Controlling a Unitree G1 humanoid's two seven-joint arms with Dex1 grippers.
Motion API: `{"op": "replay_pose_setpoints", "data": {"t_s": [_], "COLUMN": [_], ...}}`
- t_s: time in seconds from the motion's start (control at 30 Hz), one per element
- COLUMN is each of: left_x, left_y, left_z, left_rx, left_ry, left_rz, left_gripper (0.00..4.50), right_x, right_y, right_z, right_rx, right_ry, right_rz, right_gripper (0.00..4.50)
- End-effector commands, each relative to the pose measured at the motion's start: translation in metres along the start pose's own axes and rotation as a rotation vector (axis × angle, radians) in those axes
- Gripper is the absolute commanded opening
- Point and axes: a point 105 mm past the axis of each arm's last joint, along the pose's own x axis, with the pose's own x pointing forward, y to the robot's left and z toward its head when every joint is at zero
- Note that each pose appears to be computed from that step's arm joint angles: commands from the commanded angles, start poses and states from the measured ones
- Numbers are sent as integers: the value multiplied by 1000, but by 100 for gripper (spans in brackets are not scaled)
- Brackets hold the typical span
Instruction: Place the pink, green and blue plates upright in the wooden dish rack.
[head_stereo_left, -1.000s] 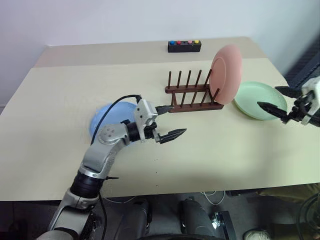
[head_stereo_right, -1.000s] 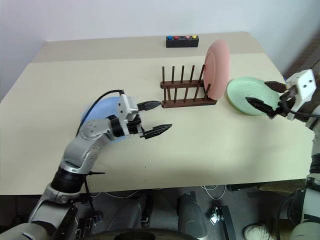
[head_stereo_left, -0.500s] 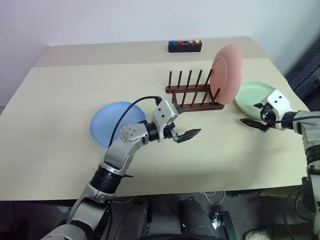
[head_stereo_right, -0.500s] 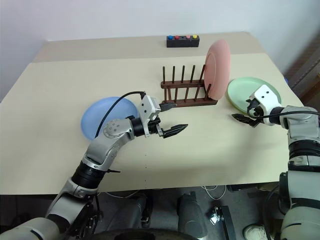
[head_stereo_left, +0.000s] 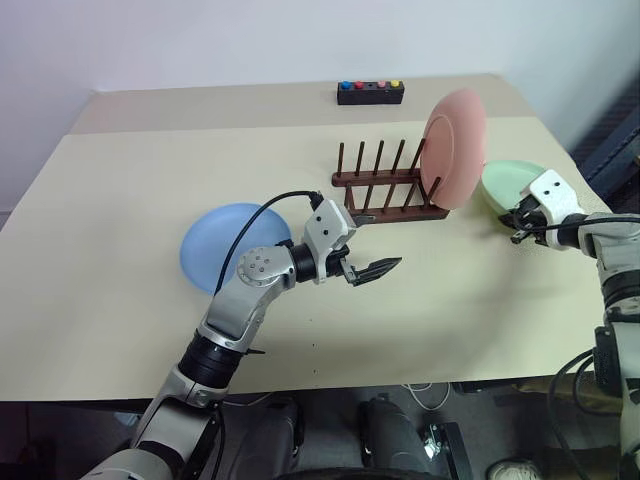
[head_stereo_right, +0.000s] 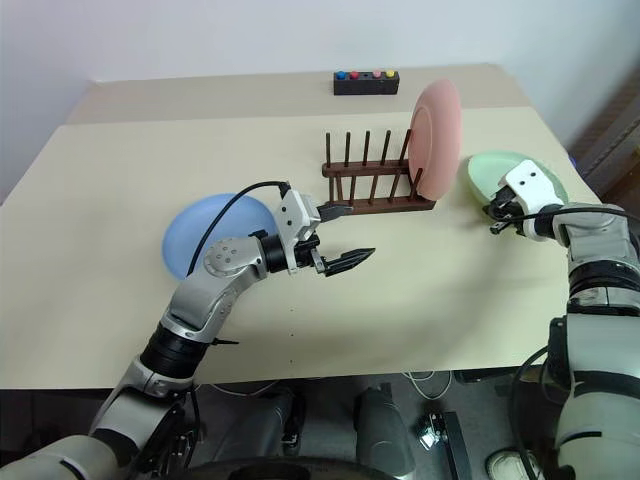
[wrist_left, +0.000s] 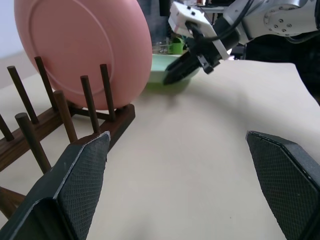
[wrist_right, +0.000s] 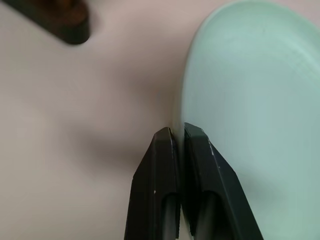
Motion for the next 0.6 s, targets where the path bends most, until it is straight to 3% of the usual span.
{"op": "replay_pose_setpoints", "data": {"t_s": [0.03,0.13,0.33,0.43,0.6], "left_x": [-2,-9,-42,-60,-82], "left_y": [8,17,27,29,22], "left_z": [19,28,50,54,48], "left_rx": [9,2,10,26,26], "left_ry": [-73,-119,-203,-206,-156], "left_rz": [22,38,33,38,31], "left_gripper": [450,450,450,450,450], "right_x": [-21,-38,-81,-101,-114], "right_y": [-48,-58,-33,-13,23], "right_z": [82,134,218,242,251], "right_rx": [109,281,543,620,711], "right_ry": [-343,-610,-1095,-1191,-1162], "right_rz": [-238,-220,215,417,695], "right_gripper": [2,2,2,2,2]}}
